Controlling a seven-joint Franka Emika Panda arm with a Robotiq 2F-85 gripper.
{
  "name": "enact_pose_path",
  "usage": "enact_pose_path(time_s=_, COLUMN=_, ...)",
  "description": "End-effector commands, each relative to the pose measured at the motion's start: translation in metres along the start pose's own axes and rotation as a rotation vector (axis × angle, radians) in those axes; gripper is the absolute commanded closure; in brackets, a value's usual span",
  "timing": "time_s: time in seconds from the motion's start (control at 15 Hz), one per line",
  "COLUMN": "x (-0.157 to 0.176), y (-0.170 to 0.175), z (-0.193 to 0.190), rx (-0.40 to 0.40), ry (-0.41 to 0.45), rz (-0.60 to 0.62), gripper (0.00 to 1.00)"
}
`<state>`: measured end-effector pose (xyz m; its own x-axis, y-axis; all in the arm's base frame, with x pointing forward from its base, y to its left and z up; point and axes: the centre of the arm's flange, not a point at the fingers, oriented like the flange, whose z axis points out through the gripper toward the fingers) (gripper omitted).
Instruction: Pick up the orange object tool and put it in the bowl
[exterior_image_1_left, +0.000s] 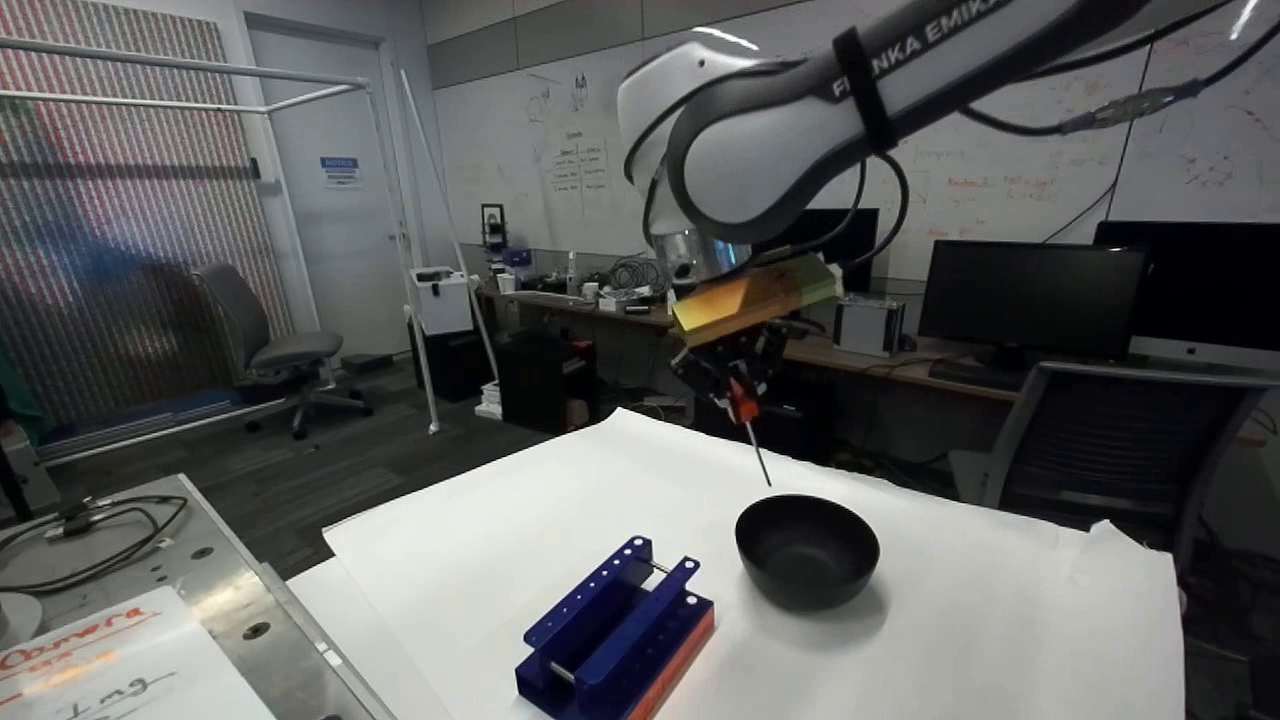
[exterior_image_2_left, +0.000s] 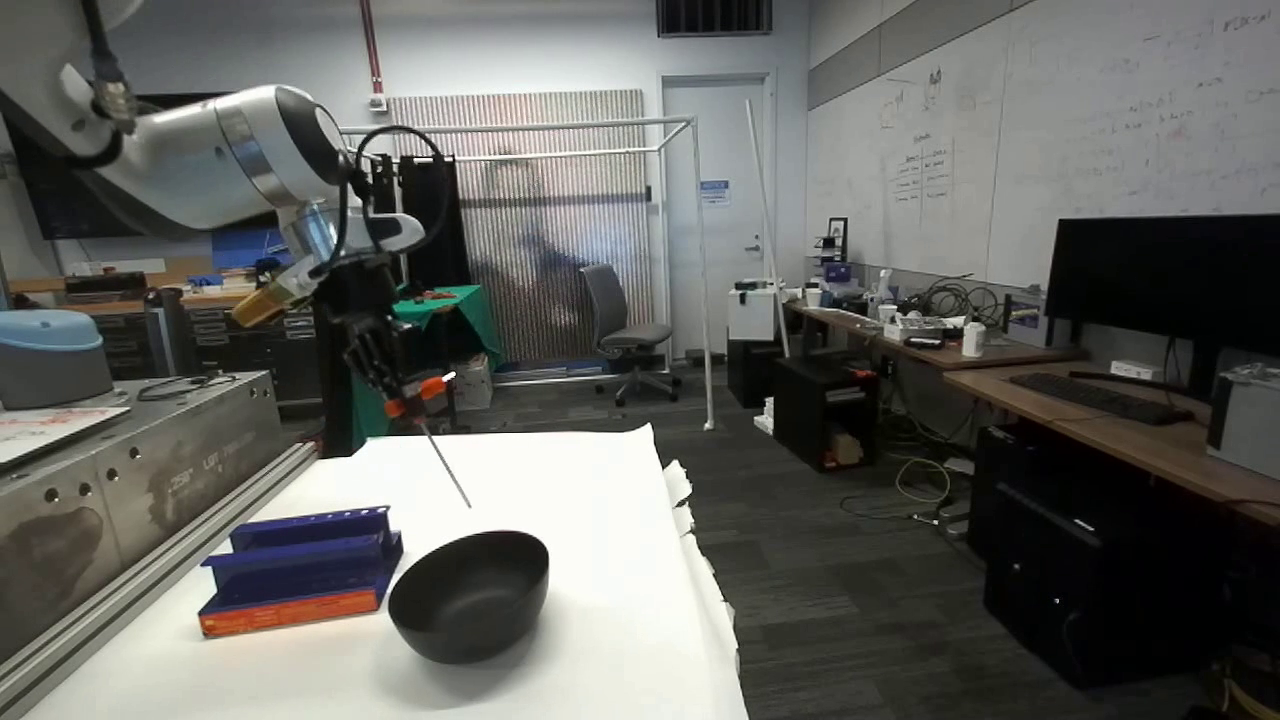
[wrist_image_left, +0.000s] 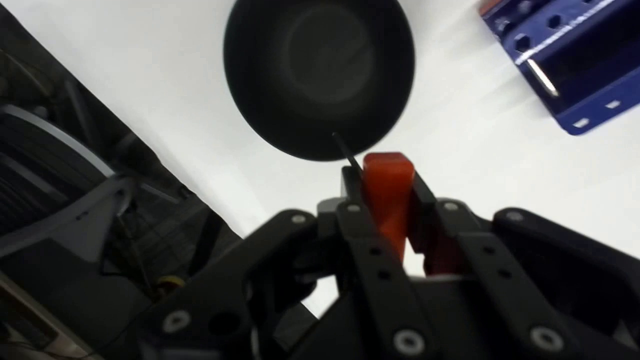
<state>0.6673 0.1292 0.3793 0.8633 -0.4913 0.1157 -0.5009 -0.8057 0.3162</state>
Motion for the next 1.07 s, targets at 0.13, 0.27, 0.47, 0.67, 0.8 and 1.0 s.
enact_pose_path(time_s=0.13, x=0.019, y=-0.012, z=0.069, rx=-0.201, ry=-0.234, rz=0.035, gripper=0.83)
enact_pose_path(time_s=0.27, x=0.026, y=-0.017, z=0.098, rx=-0.195, ry=-0.305, rz=0.023, gripper=0.83)
enact_pose_path(time_s=0.47, x=0.038, y=-0.028, z=0.128, rx=-0.130, ry=-0.367, rz=0.006, gripper=0.83)
enact_pose_path(time_s=0.67, x=0.043, y=-0.036, z=0.143, rx=-0.098, ry=-0.406, rz=-0.006, gripper=0.83)
enact_pose_path(time_s=0.8, x=0.047, y=-0.039, z=0.145, rx=-0.095, ry=-0.427, rz=-0.013, gripper=0.83)
enact_pose_path(time_s=1.0, x=0.051, y=-0.045, z=0.149, rx=-0.080, ry=-0.456, rz=-0.025, gripper=0.53)
